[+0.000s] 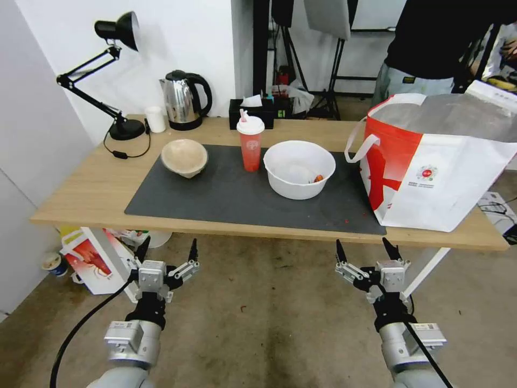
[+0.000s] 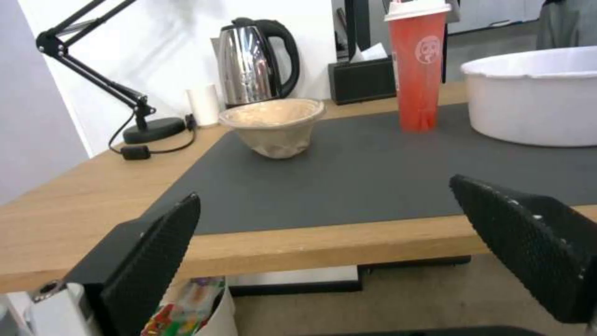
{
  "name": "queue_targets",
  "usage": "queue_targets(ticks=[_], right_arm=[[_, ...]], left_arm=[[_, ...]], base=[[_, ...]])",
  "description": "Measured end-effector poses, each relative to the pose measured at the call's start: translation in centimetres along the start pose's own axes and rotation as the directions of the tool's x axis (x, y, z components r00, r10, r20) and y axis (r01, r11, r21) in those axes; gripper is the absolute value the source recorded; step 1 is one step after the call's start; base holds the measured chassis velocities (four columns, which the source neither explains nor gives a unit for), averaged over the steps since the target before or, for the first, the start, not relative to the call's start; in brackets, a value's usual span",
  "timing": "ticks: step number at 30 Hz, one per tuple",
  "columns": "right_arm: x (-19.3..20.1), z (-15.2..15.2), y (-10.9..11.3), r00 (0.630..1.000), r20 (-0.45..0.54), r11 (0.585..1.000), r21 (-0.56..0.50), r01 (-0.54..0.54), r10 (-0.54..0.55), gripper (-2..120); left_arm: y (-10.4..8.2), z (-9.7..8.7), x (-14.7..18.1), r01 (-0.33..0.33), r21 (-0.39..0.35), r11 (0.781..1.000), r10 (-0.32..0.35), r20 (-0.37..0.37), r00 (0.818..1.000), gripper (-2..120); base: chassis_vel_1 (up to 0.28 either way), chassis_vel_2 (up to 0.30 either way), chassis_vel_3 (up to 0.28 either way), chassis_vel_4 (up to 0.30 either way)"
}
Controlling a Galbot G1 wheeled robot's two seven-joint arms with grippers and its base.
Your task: Pick up the trash from the table and place it into the takeout bag.
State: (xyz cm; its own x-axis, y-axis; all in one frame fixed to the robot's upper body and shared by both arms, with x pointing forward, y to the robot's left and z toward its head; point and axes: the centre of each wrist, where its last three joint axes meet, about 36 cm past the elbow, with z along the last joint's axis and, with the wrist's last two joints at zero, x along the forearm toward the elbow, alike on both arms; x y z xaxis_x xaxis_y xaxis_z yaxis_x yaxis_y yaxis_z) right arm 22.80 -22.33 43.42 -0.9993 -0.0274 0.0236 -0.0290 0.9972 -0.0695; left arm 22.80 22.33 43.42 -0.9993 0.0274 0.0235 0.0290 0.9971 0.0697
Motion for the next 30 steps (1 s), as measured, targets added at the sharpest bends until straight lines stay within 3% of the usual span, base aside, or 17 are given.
queue_targets(ticks=[24,30], right_arm=[[-0.2,-0.1,0.0,1.0,-0.005,1.0,-0.001,0.007,-0.007,100],[-2.1,-1.0,0.7,0.993,-0.082,0.996,-0.022,0.084,-0.085,100]], left_arm=[[0.0,0.0,-0.1,0.001,0.006,1.0,-0.001,-0.008,1.0,99],[0.1,-0.8,-1.1,0.007,0.096,0.995,0.005,-0.117,0.993,97]], base=[[0.0,0.0,0.0,0.0],[0.0,0.0,0.0,0.0]])
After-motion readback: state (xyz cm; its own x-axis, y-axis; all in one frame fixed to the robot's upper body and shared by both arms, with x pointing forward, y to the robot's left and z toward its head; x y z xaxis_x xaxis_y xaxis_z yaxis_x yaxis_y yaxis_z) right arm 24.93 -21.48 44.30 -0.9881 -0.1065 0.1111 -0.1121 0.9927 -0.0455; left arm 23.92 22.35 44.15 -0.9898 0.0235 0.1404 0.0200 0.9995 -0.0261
